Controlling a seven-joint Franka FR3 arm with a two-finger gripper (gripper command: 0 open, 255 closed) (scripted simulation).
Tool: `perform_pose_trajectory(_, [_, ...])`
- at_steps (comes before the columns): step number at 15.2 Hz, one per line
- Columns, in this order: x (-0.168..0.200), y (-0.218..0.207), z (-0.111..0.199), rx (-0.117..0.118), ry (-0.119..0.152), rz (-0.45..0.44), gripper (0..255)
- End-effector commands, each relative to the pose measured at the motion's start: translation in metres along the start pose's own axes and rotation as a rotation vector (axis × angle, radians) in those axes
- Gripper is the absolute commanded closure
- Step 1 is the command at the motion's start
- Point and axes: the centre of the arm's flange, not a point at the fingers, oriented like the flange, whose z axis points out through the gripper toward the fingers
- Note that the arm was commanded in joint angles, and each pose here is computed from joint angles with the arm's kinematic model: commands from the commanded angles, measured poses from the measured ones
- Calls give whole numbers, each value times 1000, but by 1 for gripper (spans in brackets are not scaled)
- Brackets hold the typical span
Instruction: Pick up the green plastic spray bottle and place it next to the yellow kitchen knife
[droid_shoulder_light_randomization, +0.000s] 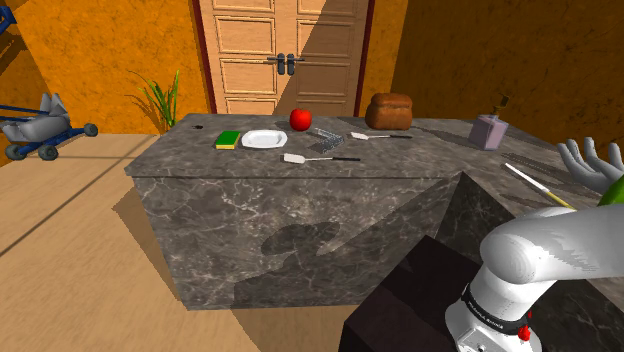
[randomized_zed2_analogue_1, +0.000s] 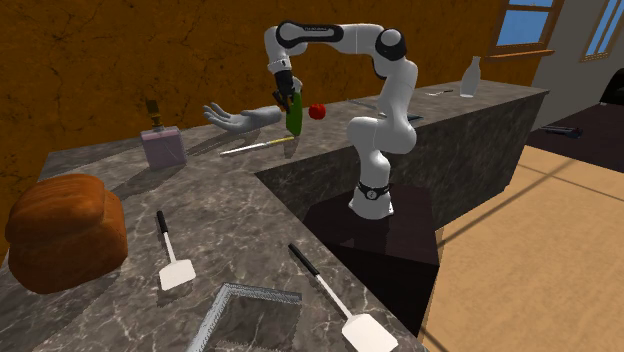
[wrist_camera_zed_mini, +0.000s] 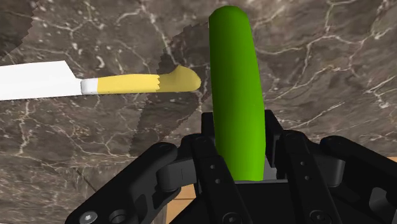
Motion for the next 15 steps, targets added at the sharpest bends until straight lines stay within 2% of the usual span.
perform_pose_trajectory(1, [-3, 0, 4, 0, 0, 0, 255])
perform_pose_trajectory(8, [-3, 0, 4, 0, 0, 0, 255])
perform_pose_trajectory(9, [-3, 0, 4, 0, 0, 0, 0])
perform_pose_trajectory(14, [-3, 0, 4, 0, 0, 0, 0])
perform_pose_trajectory(15, [-3, 0, -9, 0, 0, 0, 0])
